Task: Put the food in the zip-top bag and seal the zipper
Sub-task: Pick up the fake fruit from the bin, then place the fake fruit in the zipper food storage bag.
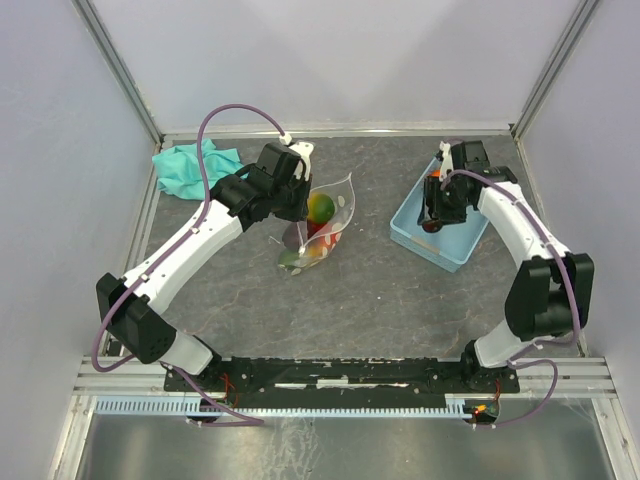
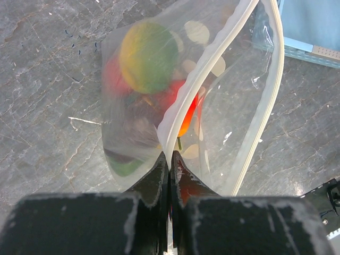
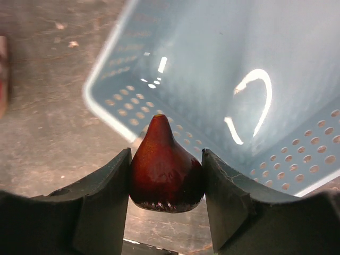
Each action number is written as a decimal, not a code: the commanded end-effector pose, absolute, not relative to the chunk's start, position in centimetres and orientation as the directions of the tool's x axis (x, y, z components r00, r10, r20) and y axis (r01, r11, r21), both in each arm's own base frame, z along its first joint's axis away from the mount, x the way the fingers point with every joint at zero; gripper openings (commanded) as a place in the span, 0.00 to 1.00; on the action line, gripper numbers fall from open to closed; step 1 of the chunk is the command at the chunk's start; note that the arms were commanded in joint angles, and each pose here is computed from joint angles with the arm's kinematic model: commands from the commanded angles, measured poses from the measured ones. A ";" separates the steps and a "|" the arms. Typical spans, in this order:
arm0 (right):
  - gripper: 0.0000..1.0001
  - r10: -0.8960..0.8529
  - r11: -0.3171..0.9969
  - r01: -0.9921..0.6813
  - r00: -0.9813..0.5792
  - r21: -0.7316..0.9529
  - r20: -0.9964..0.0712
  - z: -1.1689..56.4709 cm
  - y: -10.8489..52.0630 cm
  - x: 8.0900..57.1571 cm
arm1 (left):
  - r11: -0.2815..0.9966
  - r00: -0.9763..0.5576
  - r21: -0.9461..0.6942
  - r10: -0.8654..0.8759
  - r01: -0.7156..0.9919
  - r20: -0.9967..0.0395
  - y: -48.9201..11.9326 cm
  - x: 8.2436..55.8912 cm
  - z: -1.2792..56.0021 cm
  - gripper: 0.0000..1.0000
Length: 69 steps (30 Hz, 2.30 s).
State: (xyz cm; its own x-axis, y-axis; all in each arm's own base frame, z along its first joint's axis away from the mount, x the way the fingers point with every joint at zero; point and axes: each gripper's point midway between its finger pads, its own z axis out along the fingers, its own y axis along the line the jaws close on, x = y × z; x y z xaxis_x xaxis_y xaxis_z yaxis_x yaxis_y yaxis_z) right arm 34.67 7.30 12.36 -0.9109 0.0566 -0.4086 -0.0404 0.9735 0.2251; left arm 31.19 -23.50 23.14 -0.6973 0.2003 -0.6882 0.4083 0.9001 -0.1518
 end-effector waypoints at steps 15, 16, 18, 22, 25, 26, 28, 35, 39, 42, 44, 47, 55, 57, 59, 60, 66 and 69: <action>0.49 0.194 0.781 -0.354 -0.647 0.515 -0.738 29.9 24.8 33.6 | 0.873 -0.656 -0.204 0.160 0.443 -0.738 -24.4 31.1 25.6 0.03; 0.49 0.212 0.763 -0.359 -0.645 0.537 -0.734 30.1 25.6 33.6 | 0.873 -0.656 -0.206 0.159 0.443 -0.738 -24.4 31.1 25.6 0.03; 0.49 0.242 0.733 -0.363 -0.651 0.575 -0.719 30.3 27.1 33.7 | 0.870 -0.656 -0.211 0.157 0.445 -0.738 -24.5 31.0 25.6 0.03; 0.50 0.274 0.692 -0.358 -0.673 0.627 -0.687 30.0 29.6 33.8 | 0.868 -0.658 -0.216 0.156 0.448 -0.736 -24.6 31.0 25.5 0.03; 0.50 0.288 0.690 -0.334 -0.687 0.643 -0.667 28.7 31.0 34.0 | 0.865 -0.656 -0.222 0.152 0.450 -0.739 -24.7 30.9 25.6 0.03; 0.51 0.290 0.694 -0.323 -0.692 0.643 -0.661 28.1 31.4 34.0 | 0.864 -0.655 -0.223 0.150 0.451 -0.741 -24.7 30.9 25.7 0.03; 0.52 0.291 0.701 -0.302 -0.705 0.646 -0.646 26.7 31.9 34.2 | 0.863 -0.652 -0.226 0.147 0.452 -0.744 -24.7 30.9 25.8 0.03; 0.60 0.269 0.712 -0.266 -0.752 0.650 -0.602 23.5 33.4 34.3 | 0.861 -0.655 -0.232 0.145 0.453 -0.742 -24.8 30.9 25.7 0.03; 0.70 0.250 0.737 -0.251 -0.761 0.628 -0.598 22.5 33.1 34.2 | 0.860 -0.652 -0.233 0.143 0.454 -0.744 -24.9 30.9 25.8 0.03; 0.78 0.226 0.747 -0.262 -0.764 0.611 -0.605 22.3 32.9 34.0 | 0.860 -0.653 -0.233 0.143 0.454 -0.744 -24.9 31.0 25.7 0.03; 0.82 0.208 0.753 -0.277 -0.760 0.596 -0.616 22.6 32.7 33.9 | 0.862 -0.654 -0.231 0.144 0.452 -0.742 -24.9 31.0 25.6 0.03; 0.84 0.184 0.757 -0.311 -0.742 0.575 -0.644 23.8 32.4 33.7 | 0.862 -0.655 -0.229 0.146 0.452 -0.741 -24.8 30.9 25.5 0.03; 0.83 0.097 0.819 -0.365 -0.672 0.442 -0.734 26.9 29.4 33.0 | 0.869 -0.653 -0.214 0.152 0.446 -0.742 -24.4 30.9 25.4 0.03; 0.82 0.054 0.855 -0.356 -0.661 0.377 -0.748 26.4 28.0 32.8 | 0.870 -0.654 -0.211 0.155 0.445 -0.741 -24.4 30.9 25.4 0.03; 0.83 0.028 0.885 -0.340 -0.642 0.317 -0.766 26.4 26.5 32.8 | 0.871 -0.653 -0.209 0.155 0.444 -0.741 -24.3 30.9 25.4 0.03; 0.83 0.014 0.897 -0.335 -0.631 0.289 -0.775 26.4 25.9 32.9 | 0.872 -0.653 -0.208 0.156 0.444 -0.741 -24.3 30.9 25.4 0.03; 0.85 -0.045 0.948 -0.279 -0.595 0.154 -0.803 26.5 21.2 34.3 | 0.876 -0.648 -0.195 0.161 0.441 -0.744 -23.9 30.8 25.5 0.03; 0.87 -0.060 0.972 -0.217 -0.594 0.088 -0.802 25.9 17.8 35.6 | 0.877 -0.647 -0.191 0.163 0.441 -0.745 -23.9 30.8 25.5 0.03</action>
State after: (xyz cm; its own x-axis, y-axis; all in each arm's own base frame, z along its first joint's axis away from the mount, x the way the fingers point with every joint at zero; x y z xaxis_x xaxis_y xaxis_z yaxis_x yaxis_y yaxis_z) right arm 33.76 22.85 24.17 -0.6531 -0.0282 -0.7567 -0.2910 0.9319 0.2164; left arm 30.60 -23.99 23.40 -0.6921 0.1957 -0.6948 0.4348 0.8814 -0.1849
